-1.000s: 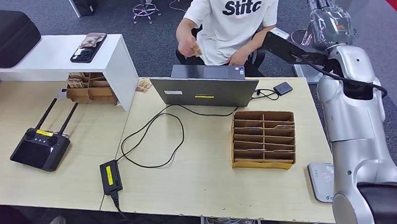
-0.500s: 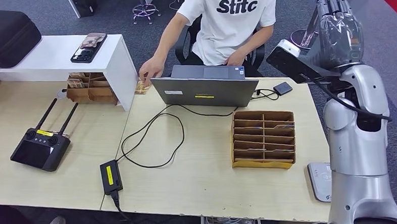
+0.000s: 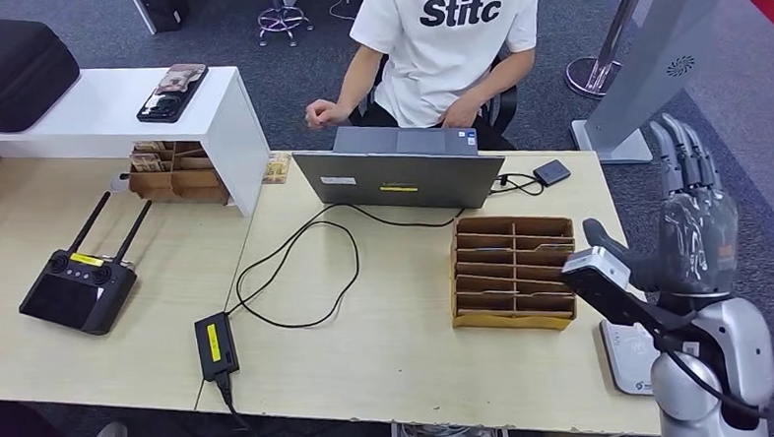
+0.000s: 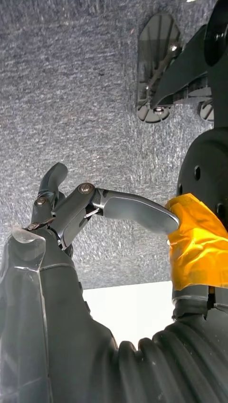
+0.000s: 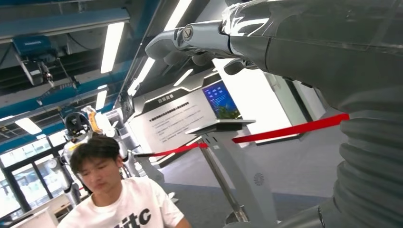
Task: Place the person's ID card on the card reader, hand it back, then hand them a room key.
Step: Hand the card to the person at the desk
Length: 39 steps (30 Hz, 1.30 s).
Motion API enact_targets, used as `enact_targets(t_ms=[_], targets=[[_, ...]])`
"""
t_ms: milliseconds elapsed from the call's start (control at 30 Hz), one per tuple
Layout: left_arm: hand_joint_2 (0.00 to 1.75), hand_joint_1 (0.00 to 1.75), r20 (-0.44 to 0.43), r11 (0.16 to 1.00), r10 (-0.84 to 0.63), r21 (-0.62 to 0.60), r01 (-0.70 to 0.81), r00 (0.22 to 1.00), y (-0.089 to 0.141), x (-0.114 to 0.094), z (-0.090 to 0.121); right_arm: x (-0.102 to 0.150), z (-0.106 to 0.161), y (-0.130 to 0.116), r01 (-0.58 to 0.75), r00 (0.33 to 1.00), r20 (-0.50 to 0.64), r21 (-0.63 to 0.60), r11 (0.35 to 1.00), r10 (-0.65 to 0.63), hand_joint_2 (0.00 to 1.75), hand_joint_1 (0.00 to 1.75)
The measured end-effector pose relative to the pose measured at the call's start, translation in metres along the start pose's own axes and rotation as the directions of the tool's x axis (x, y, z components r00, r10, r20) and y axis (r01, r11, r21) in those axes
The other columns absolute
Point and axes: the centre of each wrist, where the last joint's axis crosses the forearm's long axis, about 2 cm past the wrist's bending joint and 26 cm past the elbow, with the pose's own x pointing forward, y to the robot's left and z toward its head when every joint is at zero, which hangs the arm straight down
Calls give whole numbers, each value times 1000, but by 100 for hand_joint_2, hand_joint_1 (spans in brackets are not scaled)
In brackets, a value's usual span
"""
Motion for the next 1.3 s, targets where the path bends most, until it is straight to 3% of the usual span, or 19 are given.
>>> enact_targets(t_ms=[200,767,1100,1300], targets=[[175,0,-7,1000,7,1,-7,1000,-2,-1,1,-5,30,-8,-19,1000,-19,19,1000,20,175,0],[175,0,-9,1000,13,4,-13,1000,-3,-1,1,-6,43,-14,-29,999,-32,22,999,30,175,0],[175,0,-11,1000,20,15,-19,1000,-3,-1,1,-4,86,-5,54,994,-98,109,993,-44,175,0],[175,0,-5,1000,4,15,-4,1000,-3,-1,1,0,105,16,127,984,-151,213,969,-96,175,0]])
